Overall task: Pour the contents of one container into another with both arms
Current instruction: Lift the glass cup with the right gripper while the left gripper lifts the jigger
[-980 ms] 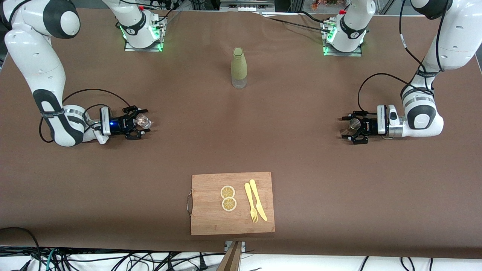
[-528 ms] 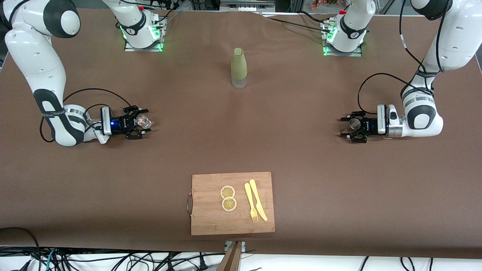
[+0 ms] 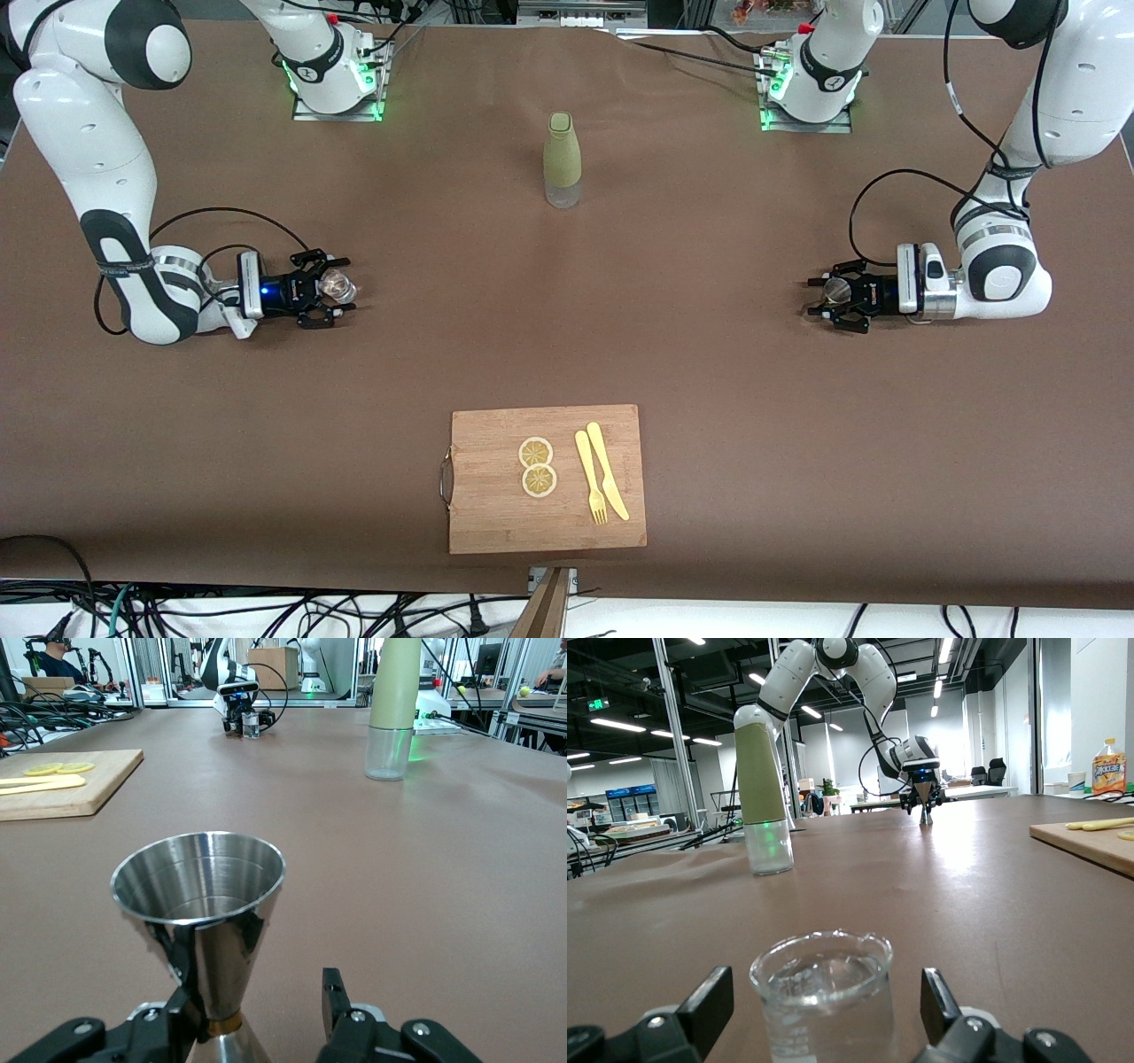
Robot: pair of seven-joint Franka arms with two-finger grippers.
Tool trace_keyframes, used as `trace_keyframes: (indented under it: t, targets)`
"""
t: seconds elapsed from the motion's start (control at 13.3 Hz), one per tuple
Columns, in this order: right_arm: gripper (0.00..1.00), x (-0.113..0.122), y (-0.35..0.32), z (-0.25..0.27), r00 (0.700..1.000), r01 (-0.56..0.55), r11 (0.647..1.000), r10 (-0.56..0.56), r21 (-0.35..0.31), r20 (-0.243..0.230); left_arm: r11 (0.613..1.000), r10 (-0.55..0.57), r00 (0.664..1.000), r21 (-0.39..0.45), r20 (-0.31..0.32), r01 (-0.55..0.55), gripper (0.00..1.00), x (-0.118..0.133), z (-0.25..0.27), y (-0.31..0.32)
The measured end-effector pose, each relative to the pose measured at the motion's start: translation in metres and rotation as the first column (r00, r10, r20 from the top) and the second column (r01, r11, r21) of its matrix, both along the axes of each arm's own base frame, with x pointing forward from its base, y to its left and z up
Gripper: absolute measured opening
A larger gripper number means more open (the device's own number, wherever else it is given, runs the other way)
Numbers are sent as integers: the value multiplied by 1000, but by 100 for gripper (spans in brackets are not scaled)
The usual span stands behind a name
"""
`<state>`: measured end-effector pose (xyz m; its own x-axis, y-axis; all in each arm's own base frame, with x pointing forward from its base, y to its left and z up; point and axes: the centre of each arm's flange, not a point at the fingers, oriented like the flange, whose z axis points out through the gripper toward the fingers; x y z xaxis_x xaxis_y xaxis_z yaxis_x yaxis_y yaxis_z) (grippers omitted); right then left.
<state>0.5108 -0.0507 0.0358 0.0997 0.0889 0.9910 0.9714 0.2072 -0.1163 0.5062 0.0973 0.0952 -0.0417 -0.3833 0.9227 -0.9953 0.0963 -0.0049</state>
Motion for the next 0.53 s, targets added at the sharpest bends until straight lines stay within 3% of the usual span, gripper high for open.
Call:
trace_keyframes:
  t: [0.08,0.23,0.3,0.53]
  targets:
    - [93,0,1,0,1000,1,1000,-1,0,-1,1000,0,1000,0,0,0,56,0,0,0]
    - [76,-1,7,0,1000,-2,1000,2,4,-3,1000,-1,1000,-1,0,1,32,0,0,0]
    - [75,-1,10,0,1000,-6,1000,6,5,-4,1000,-2,1000,-5,0,2,23,0,1,0]
    - [43,-1,11,0,1000,-7,1000,7,4,-4,1000,-3,1000,-6,1,3,23,0,1,0]
